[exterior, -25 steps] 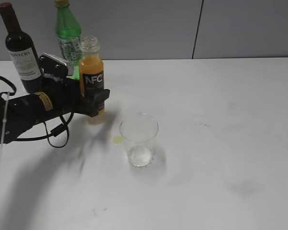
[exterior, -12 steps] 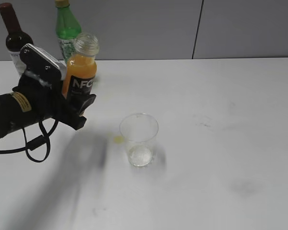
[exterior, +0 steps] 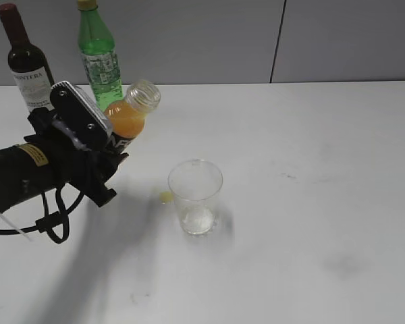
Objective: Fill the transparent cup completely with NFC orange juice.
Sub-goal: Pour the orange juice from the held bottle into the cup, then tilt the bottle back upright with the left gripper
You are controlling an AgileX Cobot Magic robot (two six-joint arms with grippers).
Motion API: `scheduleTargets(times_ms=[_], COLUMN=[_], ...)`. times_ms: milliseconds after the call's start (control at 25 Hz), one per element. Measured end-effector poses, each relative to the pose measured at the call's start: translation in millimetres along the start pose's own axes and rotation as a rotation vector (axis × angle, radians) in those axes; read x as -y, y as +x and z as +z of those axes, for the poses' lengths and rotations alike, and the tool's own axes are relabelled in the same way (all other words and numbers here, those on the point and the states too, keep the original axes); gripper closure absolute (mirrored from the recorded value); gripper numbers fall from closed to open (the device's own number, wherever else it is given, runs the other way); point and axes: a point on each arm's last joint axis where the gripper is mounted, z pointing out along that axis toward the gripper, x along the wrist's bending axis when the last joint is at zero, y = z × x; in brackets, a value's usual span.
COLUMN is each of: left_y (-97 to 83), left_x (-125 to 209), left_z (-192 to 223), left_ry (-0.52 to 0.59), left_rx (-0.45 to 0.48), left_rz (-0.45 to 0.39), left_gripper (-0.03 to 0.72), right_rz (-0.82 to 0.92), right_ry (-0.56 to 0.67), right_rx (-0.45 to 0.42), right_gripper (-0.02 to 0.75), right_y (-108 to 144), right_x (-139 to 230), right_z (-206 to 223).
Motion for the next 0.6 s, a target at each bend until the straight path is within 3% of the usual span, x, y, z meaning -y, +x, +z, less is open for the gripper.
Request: scheduleTargets(times_ms=[400,600], left_y=[-3.5,-3.1], left_x=[-2.3,-2.3], left_z=[-0.7,-0.7], left_ry=[0.014,0.015], left_rx=[-0.006,-0.01], left_rz=[0.261,0.34], left_gripper=[0.21,0.21], right_rz=[0.001,0.001], right_ry=[0.0,0.0], right_rx=[-0.001,-0.001], right_gripper=[0.15,0.15], right_y=[0.1,0.1], right_x=[0.0,0.0], right_z=[0.0,0.0])
